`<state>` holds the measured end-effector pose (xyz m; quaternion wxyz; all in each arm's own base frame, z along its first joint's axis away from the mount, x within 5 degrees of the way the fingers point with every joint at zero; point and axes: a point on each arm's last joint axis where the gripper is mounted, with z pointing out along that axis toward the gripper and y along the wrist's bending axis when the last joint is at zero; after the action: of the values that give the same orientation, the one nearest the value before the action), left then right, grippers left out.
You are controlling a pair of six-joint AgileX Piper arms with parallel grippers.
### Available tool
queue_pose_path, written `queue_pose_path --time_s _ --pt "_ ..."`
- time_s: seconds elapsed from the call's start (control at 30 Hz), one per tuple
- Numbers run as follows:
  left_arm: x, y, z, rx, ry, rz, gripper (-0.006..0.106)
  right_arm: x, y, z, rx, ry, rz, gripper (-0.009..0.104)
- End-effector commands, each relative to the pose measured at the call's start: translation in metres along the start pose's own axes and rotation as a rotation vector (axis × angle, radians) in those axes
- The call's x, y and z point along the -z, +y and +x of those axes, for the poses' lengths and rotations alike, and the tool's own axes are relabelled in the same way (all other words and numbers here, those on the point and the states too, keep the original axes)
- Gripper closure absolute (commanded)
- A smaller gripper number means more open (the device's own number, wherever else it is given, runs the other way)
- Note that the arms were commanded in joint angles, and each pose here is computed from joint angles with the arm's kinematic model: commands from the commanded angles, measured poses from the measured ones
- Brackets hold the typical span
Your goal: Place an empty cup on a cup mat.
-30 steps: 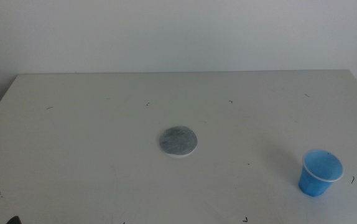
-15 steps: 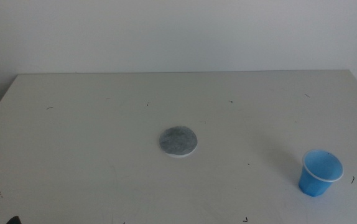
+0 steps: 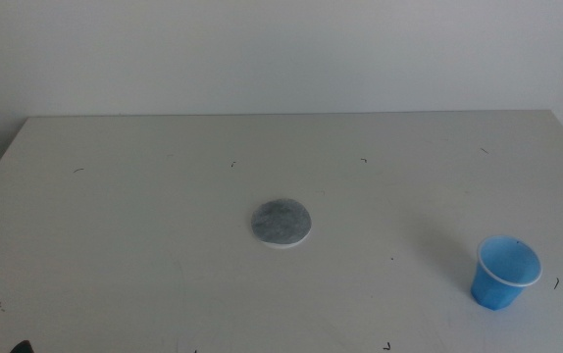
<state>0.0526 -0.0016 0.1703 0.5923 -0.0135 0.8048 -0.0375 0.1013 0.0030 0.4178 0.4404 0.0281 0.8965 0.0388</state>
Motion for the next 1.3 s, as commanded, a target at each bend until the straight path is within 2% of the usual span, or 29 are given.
queue_pose_path --time_s 0.0,0.3,0.57,0.7,0.83,1.27 --pt "0.002 -0.001 -0.008 0.011 -0.084 0.011 -0.005 0.0 0.003 -0.026 -0.001 -0.02 -0.022 0.022" --pt "0.002 -0.001 -0.008 0.011 -0.084 0.011 -0.005 -0.038 0.006 -0.068 -0.016 0.19 -0.044 0.022" --pt "0.002 -0.001 -0.008 0.011 -0.084 0.011 -0.005 -0.092 0.021 -0.074 0.014 0.338 -0.053 0.022" --pt "0.002 -0.001 -0.008 0.011 -0.084 0.011 -0.005 -0.114 0.02 -0.073 0.024 0.396 0.004 0.022" --pt "0.002 -0.001 -0.008 0.011 -0.084 0.011 -0.005 -0.133 0.018 -0.072 -0.032 0.441 0.06 0.022" --pt "0.002 -0.001 -0.008 0.011 -0.084 0.011 -0.005 -0.191 0.013 -0.021 -0.072 0.613 0.096 0.022"
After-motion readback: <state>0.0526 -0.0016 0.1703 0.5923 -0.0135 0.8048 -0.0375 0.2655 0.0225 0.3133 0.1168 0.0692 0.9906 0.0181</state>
